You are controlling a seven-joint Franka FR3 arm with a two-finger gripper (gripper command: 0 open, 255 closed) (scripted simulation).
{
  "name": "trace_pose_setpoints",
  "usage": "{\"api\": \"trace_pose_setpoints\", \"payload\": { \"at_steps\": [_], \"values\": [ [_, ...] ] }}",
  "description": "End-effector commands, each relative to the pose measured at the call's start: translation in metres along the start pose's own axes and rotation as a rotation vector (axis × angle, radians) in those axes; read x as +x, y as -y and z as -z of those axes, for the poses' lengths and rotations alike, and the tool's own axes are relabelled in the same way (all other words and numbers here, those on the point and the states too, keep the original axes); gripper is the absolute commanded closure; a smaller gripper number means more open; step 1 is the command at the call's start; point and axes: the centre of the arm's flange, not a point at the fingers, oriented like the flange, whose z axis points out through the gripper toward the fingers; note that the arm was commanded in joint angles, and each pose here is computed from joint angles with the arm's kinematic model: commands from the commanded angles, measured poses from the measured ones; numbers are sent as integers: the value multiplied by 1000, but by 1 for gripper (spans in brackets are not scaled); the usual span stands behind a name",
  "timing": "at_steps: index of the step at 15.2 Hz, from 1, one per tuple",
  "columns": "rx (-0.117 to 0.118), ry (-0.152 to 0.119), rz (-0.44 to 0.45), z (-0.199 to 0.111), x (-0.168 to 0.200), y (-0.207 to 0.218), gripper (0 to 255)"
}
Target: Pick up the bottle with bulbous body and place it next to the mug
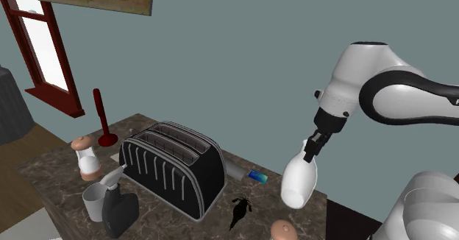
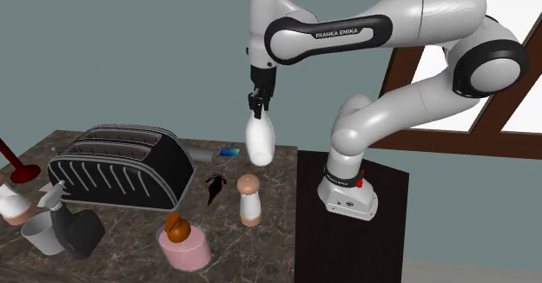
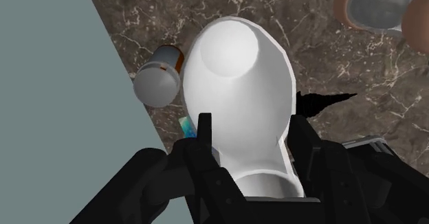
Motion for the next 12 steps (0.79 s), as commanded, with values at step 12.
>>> {"api": "trace_pose_setpoints", "payload": {
  "at_steps": [12],
  "values": [
    [0, 0, 0, 69, 5, 0, 255]
  ]
}}
